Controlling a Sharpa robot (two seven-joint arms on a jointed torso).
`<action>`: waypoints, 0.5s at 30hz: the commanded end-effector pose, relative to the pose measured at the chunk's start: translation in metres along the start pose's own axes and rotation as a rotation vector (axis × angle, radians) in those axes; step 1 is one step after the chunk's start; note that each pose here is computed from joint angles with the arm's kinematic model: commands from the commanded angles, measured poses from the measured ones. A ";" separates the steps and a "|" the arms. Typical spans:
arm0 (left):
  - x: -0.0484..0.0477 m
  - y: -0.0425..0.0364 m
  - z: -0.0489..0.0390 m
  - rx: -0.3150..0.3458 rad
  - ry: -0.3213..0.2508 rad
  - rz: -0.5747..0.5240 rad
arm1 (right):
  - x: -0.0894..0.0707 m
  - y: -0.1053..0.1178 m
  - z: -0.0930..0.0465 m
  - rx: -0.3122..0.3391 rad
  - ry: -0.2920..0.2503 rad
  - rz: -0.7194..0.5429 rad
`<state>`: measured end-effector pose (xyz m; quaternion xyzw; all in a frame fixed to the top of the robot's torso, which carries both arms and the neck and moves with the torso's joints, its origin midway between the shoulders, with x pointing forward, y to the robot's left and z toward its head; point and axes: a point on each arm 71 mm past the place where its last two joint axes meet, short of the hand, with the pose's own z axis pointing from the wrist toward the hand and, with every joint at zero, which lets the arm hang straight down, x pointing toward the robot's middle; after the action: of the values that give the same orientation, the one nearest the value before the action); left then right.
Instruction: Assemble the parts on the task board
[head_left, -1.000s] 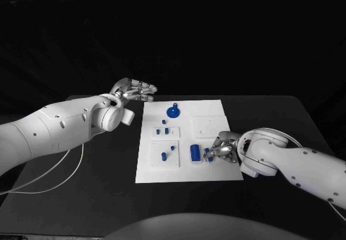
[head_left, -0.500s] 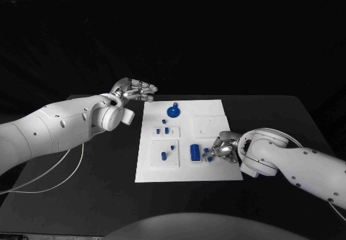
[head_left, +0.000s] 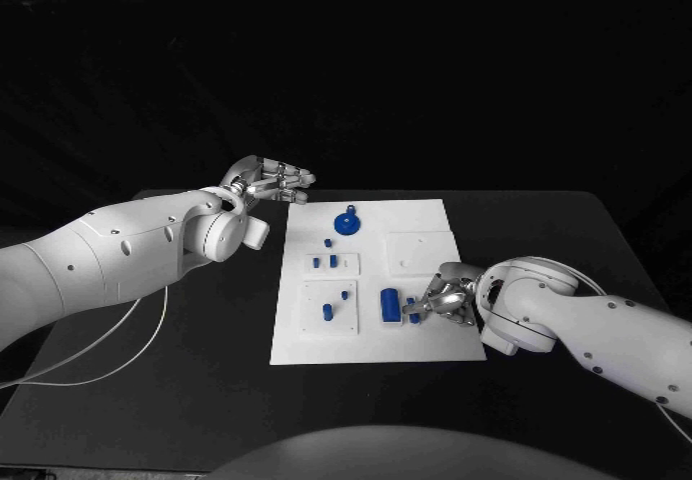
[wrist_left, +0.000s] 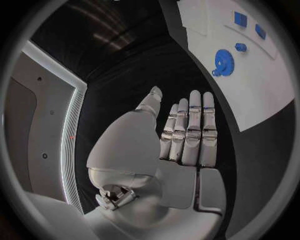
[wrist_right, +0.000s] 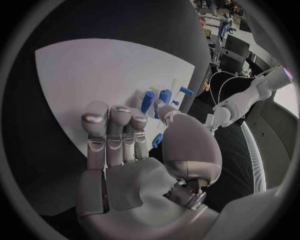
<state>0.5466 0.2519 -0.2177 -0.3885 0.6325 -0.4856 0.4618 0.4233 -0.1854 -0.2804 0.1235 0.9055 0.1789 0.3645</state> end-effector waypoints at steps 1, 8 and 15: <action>0.0017 -0.0005 0.0000 0.004 0.013 -0.010 | 0.001 0.002 -0.001 -0.026 0.002 0.017; 0.0016 -0.0005 -0.0001 0.003 0.013 -0.010 | 0.000 0.000 -0.002 -0.038 0.010 0.023; 0.0005 -0.0002 -0.0006 0.002 0.011 -0.010 | 0.002 -0.004 -0.004 -0.067 0.040 0.030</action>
<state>0.5464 0.2534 -0.2177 -0.3892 0.6326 -0.4847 0.4619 0.4210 -0.1930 -0.2800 0.1296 0.9035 0.1941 0.3595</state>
